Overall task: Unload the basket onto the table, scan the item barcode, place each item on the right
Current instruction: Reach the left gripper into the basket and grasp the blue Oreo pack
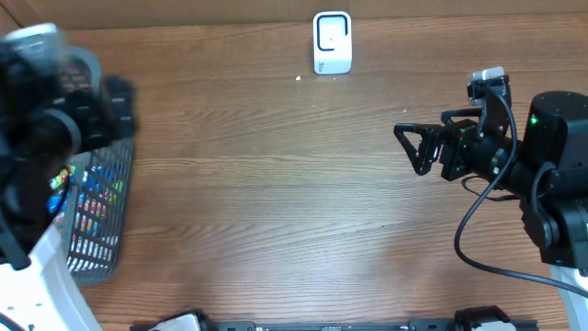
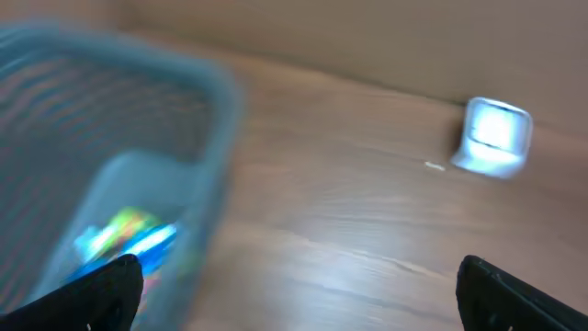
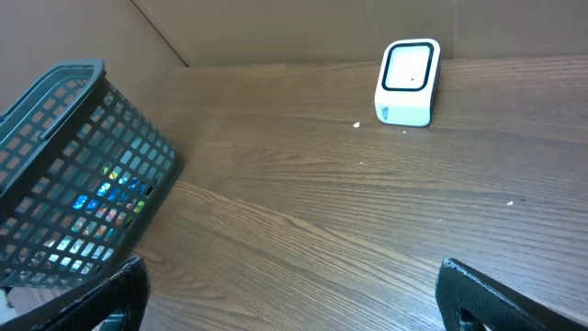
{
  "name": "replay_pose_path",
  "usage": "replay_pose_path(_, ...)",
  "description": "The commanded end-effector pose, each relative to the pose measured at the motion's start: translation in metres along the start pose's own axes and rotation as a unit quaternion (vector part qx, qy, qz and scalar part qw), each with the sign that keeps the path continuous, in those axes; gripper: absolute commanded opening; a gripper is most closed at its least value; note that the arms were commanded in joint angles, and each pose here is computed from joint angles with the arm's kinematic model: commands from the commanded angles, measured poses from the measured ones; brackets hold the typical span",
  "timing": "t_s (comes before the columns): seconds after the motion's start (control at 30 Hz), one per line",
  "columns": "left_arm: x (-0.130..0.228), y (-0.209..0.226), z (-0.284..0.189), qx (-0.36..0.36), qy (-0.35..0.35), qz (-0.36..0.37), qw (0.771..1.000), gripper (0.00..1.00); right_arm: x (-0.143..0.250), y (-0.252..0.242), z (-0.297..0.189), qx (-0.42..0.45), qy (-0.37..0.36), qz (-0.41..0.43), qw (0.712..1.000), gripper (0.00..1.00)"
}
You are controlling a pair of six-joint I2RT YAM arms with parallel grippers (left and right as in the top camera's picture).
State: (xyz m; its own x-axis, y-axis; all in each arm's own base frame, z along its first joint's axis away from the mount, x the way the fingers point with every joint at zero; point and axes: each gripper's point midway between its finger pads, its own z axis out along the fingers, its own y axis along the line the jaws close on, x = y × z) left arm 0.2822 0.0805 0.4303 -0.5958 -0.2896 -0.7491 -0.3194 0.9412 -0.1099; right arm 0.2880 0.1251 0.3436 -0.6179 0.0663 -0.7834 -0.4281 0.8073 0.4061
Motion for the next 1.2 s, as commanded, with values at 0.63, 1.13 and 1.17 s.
replay_pose_path(0.63, 0.034, 0.191, 0.077, -0.212, 0.115, -0.281, 0.929, 1.00, 0.013, 0.003, -0.004, 0.000, 0.031, 0.014, 0.999, 1.00)
replay_pose_path(1.13, 0.099, 0.201, 0.178, -0.165, 0.298, -0.260, 0.903, 0.91, 0.029, -0.019, 0.029, 0.010, 0.090, 0.048, 0.995, 1.00)
replay_pose_path(1.17, 0.104, 0.201, 0.183, -0.164, 0.309, -0.261, 0.900, 0.91, 0.029, -0.020, 0.031, 0.011, 0.093, 0.049, 0.994, 1.00)
